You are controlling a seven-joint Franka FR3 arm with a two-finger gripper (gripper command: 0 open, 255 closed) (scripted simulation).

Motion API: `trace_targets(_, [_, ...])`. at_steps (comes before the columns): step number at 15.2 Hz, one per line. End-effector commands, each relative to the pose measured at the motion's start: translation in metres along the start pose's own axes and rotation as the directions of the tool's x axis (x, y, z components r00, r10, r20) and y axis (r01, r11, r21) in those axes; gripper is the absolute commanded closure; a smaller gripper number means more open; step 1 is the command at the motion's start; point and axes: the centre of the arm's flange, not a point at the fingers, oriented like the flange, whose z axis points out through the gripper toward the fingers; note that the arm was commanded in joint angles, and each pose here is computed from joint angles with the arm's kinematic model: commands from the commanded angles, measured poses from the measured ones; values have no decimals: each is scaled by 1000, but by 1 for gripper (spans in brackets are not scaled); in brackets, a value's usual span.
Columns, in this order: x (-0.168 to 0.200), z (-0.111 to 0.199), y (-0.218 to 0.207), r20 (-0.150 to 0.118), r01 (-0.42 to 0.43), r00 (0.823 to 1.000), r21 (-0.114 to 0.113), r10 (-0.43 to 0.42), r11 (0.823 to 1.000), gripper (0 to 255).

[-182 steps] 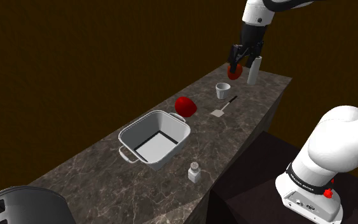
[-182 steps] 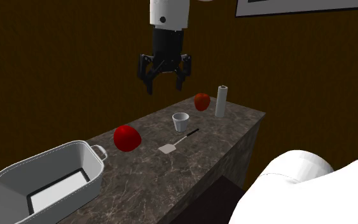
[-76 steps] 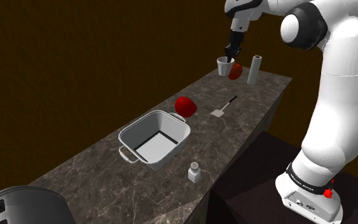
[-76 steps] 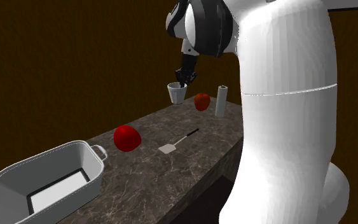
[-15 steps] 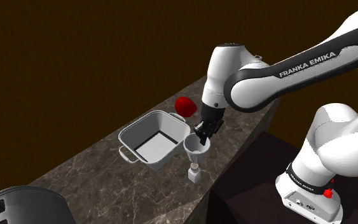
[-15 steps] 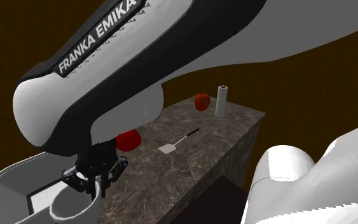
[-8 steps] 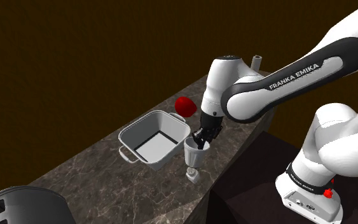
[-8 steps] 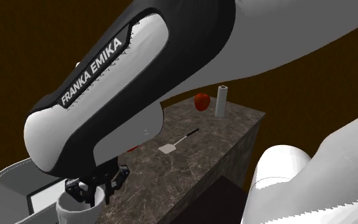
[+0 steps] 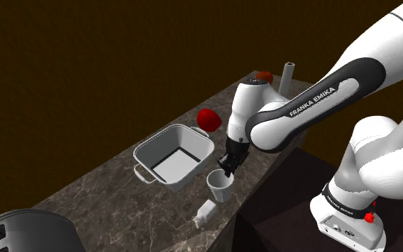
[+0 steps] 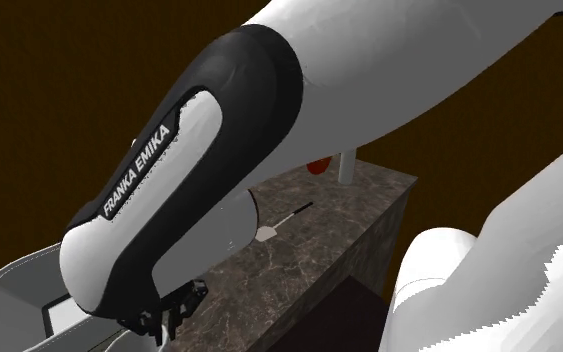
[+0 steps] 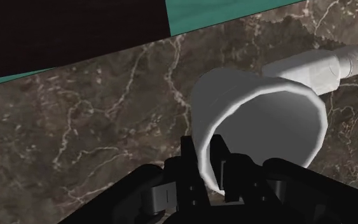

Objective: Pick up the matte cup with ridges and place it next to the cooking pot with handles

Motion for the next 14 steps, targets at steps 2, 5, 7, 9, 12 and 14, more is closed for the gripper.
trace_targets(2, [-1, 14, 3, 0, 0, 1000, -1, 0, 1000, 255])
trace_targets(5, [-1, 14, 3, 0, 0, 1000, -1, 0, 1000, 255])
trace_targets(7, [-1, 14, 3, 0, 0, 1000, -1, 0, 1000, 255])
trace_targets(9, [-1, 14, 3, 0, 0, 1000, -1, 0, 1000, 255])
trace_targets(12, [-1, 14, 3, 0, 0, 1000, -1, 0, 1000, 0])
trace_targets(14, [-1, 14, 3, 0, 0, 1000, -1, 0, 1000, 0])
